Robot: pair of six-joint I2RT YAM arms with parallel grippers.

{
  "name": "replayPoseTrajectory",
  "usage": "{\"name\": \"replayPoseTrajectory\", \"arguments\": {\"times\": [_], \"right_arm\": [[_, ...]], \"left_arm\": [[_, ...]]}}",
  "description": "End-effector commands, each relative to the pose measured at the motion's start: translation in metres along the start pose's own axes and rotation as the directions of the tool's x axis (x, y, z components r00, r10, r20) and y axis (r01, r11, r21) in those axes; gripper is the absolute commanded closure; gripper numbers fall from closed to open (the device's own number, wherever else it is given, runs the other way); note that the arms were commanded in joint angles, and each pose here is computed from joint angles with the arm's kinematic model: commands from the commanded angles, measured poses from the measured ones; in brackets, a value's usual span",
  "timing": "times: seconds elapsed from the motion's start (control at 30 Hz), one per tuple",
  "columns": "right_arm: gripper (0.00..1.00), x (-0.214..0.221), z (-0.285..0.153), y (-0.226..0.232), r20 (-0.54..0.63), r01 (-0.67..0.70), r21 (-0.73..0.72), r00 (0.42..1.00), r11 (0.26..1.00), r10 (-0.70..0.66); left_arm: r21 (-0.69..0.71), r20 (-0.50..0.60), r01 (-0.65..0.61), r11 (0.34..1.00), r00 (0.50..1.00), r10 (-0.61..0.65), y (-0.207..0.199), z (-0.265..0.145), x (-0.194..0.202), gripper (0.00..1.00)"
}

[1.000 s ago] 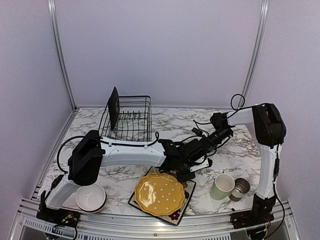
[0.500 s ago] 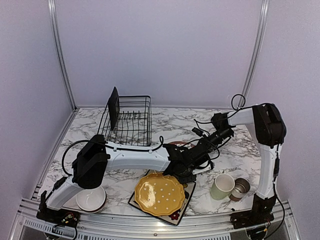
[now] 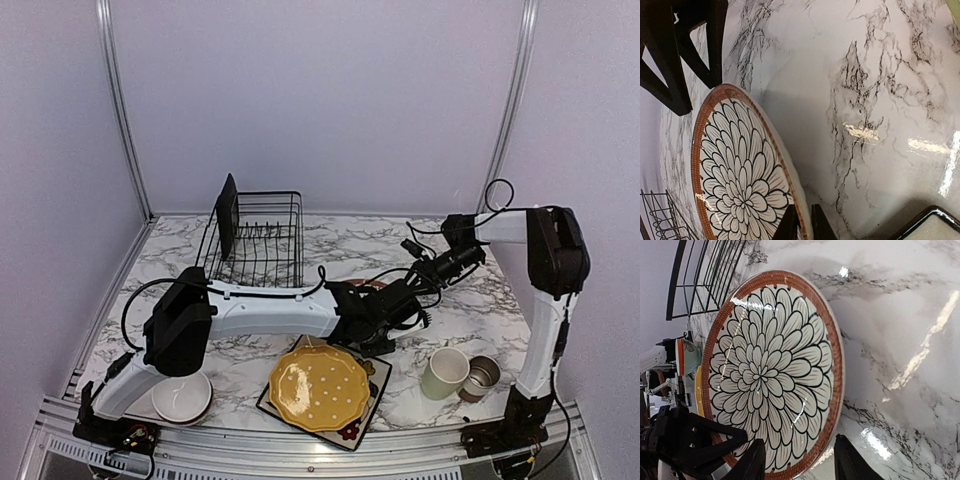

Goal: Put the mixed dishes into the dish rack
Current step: Grab the plate from the center of the board.

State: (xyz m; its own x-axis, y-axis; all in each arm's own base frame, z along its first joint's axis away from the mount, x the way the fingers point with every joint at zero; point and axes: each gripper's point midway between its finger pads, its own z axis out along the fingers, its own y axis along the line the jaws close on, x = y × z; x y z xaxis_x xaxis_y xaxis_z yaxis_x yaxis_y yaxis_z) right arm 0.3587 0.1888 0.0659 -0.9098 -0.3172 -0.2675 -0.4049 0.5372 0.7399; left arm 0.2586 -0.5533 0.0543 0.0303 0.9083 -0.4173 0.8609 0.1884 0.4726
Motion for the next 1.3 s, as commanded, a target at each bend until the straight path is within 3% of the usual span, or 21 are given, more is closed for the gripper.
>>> {"name": "replayPoseTrajectory", "arguments": {"times": [0.0, 0.17, 0.4, 0.6, 0.83, 1.13, 1.27], "right_arm": [[0.53, -0.017, -0.043, 0.001, 0.088, 0.048, 0.061, 0.995, 0.997, -0.053], [0.51, -0.022, -0.074, -0.014, 0.157, 0.043, 0.104, 0.986, 0.994, -0.059], [0.5, -0.02, -0.096, -0.036, 0.234, 0.114, 0.32, 0.953, 0.941, -0.195], [0.5, -0.024, -0.108, -0.039, 0.3, 0.134, 0.43, 0.912, 0.893, -0.281], [0.5, -0.017, -0.104, -0.058, 0.28, 0.114, 0.485, 0.919, 0.867, -0.278], [0.5, -0.013, -0.097, -0.069, 0.257, 0.112, 0.49, 0.929, 0.865, -0.265], [0.5, -0.011, -0.094, -0.073, 0.25, 0.109, 0.485, 0.933, 0.868, -0.257]], "left_arm": [[0.092, 0.034, 0.037, 0.995, 0.999, -0.04, -0.007, -0.009, -0.007, 0.96], [0.114, 0.087, 0.071, 0.991, 0.993, -0.081, 0.0, -0.021, -0.02, 1.0], [0.137, 0.174, 0.131, 0.982, 0.973, -0.154, 0.02, -0.047, -0.039, 1.0], [0.185, 0.28, 0.232, 0.955, 0.919, -0.278, 0.054, -0.079, -0.059, 1.0], [0.363, 0.41, 0.36, 0.86, 0.767, -0.494, 0.104, -0.112, -0.074, 1.0], [0.474, 0.521, 0.423, 0.772, 0.572, -0.634, 0.165, -0.164, -0.087, 1.0], [0.498, 0.6, 0.444, 0.745, 0.444, -0.665, 0.198, -0.197, -0.084, 1.0]]}}
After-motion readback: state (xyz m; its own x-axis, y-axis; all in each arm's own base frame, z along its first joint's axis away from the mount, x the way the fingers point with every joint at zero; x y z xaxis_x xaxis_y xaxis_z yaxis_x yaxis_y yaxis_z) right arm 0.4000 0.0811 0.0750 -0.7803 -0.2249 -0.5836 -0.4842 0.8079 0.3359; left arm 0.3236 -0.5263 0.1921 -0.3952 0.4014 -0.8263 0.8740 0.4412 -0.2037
